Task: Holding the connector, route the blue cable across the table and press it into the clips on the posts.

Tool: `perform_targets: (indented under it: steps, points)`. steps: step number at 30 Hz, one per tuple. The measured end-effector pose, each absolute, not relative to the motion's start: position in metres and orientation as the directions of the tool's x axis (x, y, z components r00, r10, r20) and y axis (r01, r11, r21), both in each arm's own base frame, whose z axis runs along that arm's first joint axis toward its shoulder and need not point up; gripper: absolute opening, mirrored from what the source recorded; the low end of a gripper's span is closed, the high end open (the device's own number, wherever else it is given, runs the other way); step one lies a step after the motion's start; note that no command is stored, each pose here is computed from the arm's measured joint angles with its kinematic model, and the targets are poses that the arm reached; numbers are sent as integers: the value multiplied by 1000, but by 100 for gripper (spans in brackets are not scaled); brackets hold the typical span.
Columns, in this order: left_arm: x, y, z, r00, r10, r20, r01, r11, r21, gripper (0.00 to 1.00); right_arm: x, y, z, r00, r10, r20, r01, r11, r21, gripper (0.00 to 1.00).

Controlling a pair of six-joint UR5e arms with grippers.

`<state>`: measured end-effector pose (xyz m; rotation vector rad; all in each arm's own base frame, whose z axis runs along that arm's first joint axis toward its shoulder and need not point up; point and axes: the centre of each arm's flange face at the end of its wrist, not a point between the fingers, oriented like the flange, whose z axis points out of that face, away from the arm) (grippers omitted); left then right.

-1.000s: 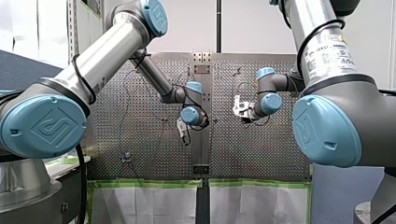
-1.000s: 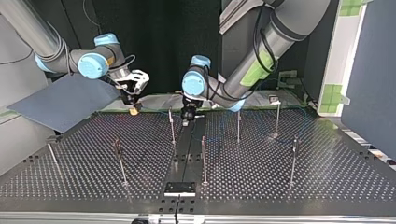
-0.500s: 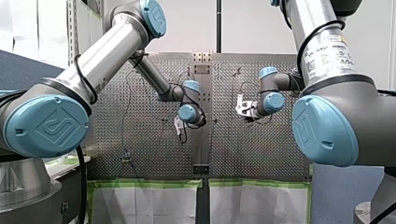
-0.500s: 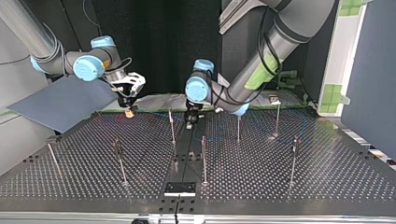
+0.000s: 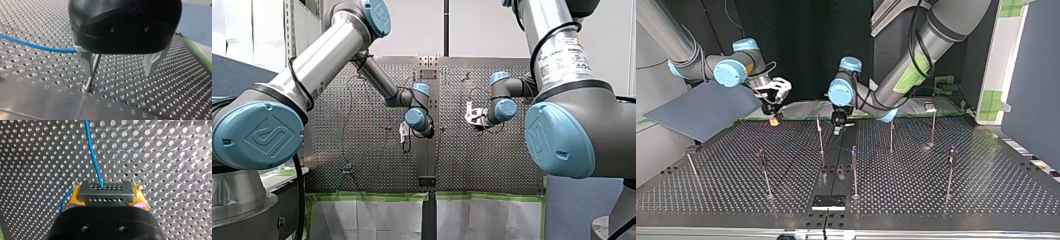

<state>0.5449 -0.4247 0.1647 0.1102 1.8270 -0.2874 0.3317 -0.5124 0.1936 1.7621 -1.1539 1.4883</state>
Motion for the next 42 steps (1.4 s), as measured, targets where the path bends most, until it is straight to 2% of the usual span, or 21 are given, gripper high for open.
perform_targets:
  steps: [8, 18, 34, 42]
  points:
    - [517, -439, 190, -292, -45, -955, 240, 963, -119, 100, 325, -517, 194, 15, -255, 967, -878, -467, -109, 0]
    - [473, -457, 190, -318, -5, -948, 245, 965, -88, 100, 316, -522, 193, 12, -258, 966, -885, -453, -110, 0]
    - [418, -502, 210, -244, -168, -955, 279, 931, -235, 100, 317, -521, 193, -3, -266, 964, -877, -463, -130, 0]
    - [420, -522, 216, -206, -242, -948, 307, 904, -298, 100, 317, -522, 195, -8, -267, 964, -877, -461, -135, 0]
